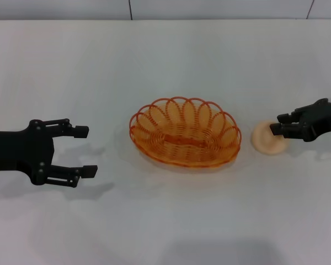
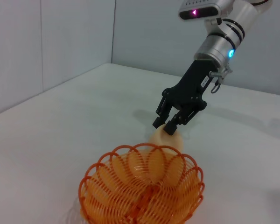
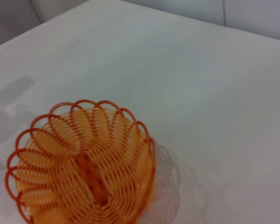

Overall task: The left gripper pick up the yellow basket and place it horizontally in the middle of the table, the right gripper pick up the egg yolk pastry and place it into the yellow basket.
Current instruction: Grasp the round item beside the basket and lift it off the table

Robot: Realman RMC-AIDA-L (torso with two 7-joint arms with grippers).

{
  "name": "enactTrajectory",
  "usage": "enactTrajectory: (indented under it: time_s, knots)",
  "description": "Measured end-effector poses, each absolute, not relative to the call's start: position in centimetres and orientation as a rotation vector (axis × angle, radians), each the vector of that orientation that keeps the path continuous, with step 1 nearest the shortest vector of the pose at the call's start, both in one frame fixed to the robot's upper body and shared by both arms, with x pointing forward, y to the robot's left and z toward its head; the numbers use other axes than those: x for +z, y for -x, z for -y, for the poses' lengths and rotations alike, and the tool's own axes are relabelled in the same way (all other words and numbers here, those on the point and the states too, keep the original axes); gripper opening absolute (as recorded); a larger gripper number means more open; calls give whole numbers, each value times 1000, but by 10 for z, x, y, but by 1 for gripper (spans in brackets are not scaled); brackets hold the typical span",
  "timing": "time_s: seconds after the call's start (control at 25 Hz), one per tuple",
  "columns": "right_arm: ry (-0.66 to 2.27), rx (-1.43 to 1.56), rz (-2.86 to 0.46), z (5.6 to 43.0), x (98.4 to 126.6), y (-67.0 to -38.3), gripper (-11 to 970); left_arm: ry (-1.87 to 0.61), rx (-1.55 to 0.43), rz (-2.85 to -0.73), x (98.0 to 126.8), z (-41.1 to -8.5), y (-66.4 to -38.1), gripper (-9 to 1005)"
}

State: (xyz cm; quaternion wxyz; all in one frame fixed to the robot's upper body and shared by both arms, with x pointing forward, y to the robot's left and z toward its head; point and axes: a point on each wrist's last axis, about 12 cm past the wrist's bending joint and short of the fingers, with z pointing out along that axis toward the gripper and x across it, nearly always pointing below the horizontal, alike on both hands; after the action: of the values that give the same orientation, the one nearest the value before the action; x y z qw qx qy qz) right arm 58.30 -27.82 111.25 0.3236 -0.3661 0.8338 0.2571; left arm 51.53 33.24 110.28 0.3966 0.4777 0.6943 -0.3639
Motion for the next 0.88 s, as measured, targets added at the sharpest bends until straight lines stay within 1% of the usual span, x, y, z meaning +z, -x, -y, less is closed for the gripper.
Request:
enactTrajectory:
  time_s: [0.36, 0.56, 0.68, 0.8, 0.88]
  knots:
    - [983, 680, -2186, 275, 1113, -583, 240, -1224, -917, -1757, 1104, -332, -517, 894]
    - [991, 680, -2186, 274, 1113, -583, 82, -1224, -918, -1758, 1104, -332, -517, 894]
    - [989, 674, -2181, 275, 1115, -584, 55, -1222, -917, -1757, 1104, -333, -517, 894]
    - [997, 668, -2155, 276, 1124, -585, 29, -1219, -918, -1760, 1104, -334, -515, 895]
    - [1004, 669, -2130, 278, 1134, -585, 29, -1222, -915, -1760, 1105, -336, -513, 895]
